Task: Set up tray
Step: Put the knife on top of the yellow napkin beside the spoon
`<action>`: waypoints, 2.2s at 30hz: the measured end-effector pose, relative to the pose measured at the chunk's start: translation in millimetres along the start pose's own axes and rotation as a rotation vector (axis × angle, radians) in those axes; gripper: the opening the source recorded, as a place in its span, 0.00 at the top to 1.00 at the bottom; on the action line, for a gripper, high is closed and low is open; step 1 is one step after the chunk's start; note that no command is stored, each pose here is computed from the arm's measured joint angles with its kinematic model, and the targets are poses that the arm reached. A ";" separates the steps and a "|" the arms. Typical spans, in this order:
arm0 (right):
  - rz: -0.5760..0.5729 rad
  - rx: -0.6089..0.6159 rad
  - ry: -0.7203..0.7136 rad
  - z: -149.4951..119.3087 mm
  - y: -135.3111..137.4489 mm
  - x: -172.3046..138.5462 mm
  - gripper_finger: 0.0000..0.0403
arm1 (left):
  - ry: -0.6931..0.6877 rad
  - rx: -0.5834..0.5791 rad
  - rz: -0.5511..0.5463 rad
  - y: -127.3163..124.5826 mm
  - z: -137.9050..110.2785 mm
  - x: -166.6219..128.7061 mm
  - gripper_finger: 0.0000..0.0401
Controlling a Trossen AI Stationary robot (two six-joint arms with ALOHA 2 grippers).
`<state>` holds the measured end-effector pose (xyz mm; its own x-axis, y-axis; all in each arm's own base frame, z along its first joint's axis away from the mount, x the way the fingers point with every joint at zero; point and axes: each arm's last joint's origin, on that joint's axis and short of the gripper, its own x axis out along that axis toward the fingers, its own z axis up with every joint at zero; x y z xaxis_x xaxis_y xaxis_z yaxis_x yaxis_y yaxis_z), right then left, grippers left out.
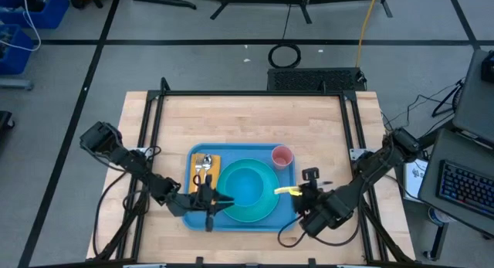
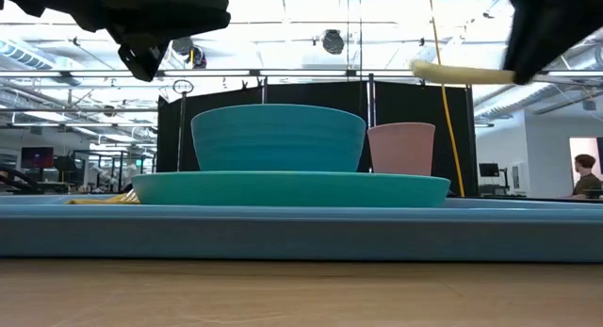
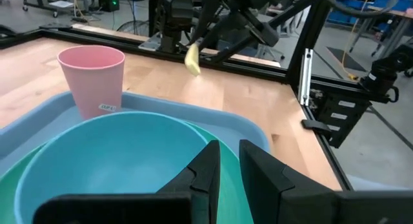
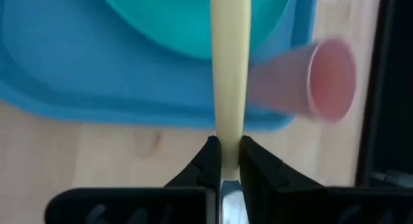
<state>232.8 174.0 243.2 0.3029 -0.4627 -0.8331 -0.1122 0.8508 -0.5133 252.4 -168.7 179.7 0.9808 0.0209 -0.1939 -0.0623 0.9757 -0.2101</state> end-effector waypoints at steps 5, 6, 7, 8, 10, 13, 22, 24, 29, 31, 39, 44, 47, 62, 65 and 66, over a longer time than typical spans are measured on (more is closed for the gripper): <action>-0.043 -0.089 -0.083 12.6 -6.0 5.6 0.94 | -0.006 0.066 0.025 6.2 2.4 4.4 0.84; -0.059 -0.106 -0.095 14.6 -7.7 6.7 0.94 | -0.006 0.087 0.030 7.5 2.8 5.2 0.84; -0.075 -0.120 -0.105 16.3 -9.2 7.6 0.94 | -0.005 0.109 0.037 8.9 3.1 6.2 0.84; -0.090 -0.134 -0.114 18.1 -10.8 8.7 0.94 | -0.005 0.133 0.042 10.3 3.6 7.1 0.84; -0.113 -0.165 -0.125 21.1 -14.0 10.7 0.94 | -0.005 0.193 0.052 12.8 4.4 8.7 0.84; -0.144 -0.195 -0.132 25.1 -19.4 14.2 0.94 | -0.003 0.236 0.061 14.8 4.9 9.9 0.84; -0.203 -0.262 -0.204 40.2 -27.8 19.3 0.94 | -0.024 0.296 0.164 20.3 7.2 11.5 0.84; -0.215 -0.278 -0.220 43.4 -29.1 19.8 0.94 | -0.028 0.294 0.165 20.2 7.7 11.6 0.84; -0.232 -0.292 -0.235 49.1 -34.6 22.9 0.94 | -0.033 0.271 0.179 21.2 8.1 11.9 0.74; -0.235 -0.293 -0.243 51.4 -36.7 24.1 0.94 | -0.038 0.257 0.184 22.5 9.0 12.7 0.68; -0.252 -0.330 -0.300 61.8 -40.5 24.6 0.94 | -0.135 0.175 0.128 22.7 21.9 15.4 0.55; -0.262 -0.339 -0.320 66.0 -43.4 25.3 0.94 | -0.133 0.168 0.097 24.6 23.1 17.3 0.56; -0.270 -0.346 -0.334 68.6 -44.8 25.4 0.94 | -0.133 0.141 0.065 26.0 24.2 18.8 0.58; -0.307 -0.359 -0.381 75.2 -45.5 22.5 0.94 | -0.154 0.083 0.066 26.9 26.6 19.3 0.60; -0.308 -0.354 -0.378 75.5 -46.9 23.4 0.94 | -0.157 0.075 0.063 26.7 27.0 19.2 0.60; -0.308 -0.352 -0.376 75.7 -47.6 23.9 0.94 | -0.158 0.070 0.056 26.5 27.2 19.2 0.60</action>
<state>317.0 141.2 263.3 0.6782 -0.5005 -0.5381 -0.2530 0.5284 -0.8104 274.6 -136.5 196.4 0.9934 0.1042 -0.0489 -0.1099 0.9848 -0.1345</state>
